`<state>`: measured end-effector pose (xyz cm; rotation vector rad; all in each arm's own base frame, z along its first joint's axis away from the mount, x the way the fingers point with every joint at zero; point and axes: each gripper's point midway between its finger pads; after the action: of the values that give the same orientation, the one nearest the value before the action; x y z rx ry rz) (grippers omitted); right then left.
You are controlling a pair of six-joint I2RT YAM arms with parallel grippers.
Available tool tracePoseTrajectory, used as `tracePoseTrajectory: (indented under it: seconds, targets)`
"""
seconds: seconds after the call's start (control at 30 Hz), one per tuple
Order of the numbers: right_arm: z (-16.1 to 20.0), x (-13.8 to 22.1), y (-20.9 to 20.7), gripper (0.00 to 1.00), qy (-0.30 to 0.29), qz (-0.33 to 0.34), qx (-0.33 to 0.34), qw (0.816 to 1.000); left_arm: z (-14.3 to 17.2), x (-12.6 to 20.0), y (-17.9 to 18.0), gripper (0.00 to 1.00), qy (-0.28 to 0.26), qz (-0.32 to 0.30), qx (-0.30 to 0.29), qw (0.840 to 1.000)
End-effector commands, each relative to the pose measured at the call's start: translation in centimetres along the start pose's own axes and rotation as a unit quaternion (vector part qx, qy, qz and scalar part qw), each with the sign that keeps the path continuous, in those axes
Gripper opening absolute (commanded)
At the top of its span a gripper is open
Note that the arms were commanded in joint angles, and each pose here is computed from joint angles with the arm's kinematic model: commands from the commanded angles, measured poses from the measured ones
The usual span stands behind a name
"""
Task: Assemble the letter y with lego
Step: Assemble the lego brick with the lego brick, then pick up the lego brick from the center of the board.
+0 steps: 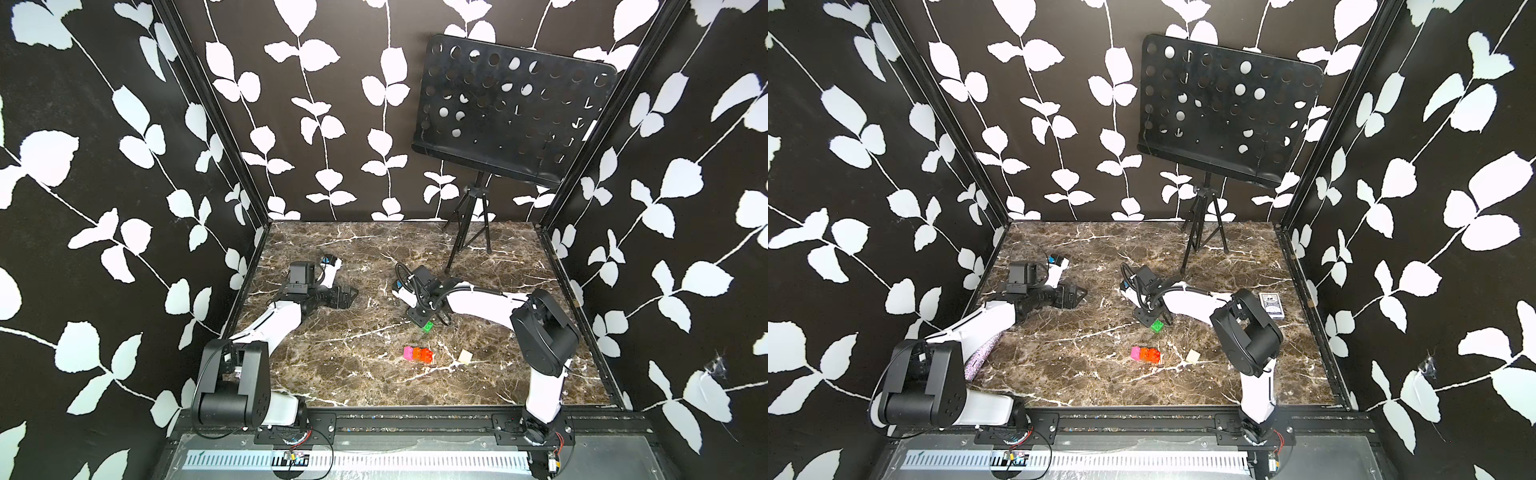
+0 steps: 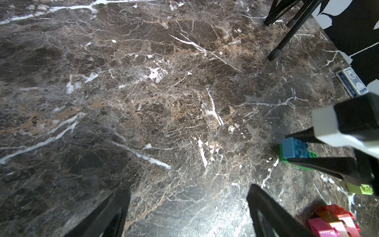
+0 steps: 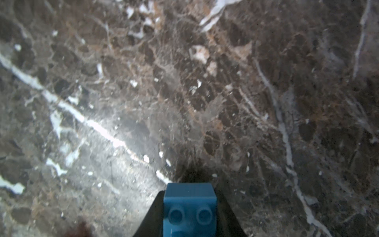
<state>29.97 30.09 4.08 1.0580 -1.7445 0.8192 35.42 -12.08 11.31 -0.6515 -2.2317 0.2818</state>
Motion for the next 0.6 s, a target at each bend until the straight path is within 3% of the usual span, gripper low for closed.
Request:
tracePoseTrajectory:
  seconds: [0.0,0.1,0.27,0.43,0.57]
  targets:
    - [4.2,0.8,2.6,0.28,0.070,-0.056,0.076,0.993,-0.3,0.5,-0.5,0.91,-0.011,0.005,-0.011,1.000]
    - [4.7,1.3,2.6,0.32,0.074,-0.061,0.129,0.987,-0.2,0.5,-0.6,0.91,-0.011,0.006,-0.013,1.000]
    - [3.2,3.0,2.0,0.57,0.054,-0.057,0.140,0.987,-0.2,0.5,-0.6,0.91,-0.011,0.006,-0.010,1.000]
    - [1.8,6.4,0.2,0.59,-0.007,-0.024,0.050,0.998,0.0,0.3,-0.8,0.90,-0.009,0.011,-0.005,1.000]
    - [4.7,8.3,-1.6,0.59,0.016,0.005,-0.087,0.996,0.3,-0.2,-1.5,0.90,-0.001,0.020,-0.009,1.000]
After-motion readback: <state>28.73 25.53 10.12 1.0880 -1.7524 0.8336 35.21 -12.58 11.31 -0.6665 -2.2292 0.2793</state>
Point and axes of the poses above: each gripper's point midway between its finger pads, its own x axis back along the fingers, its own y axis along the line the jaws close on, z = x × y, and after that the axes turned 8 degrees about x, right-handed
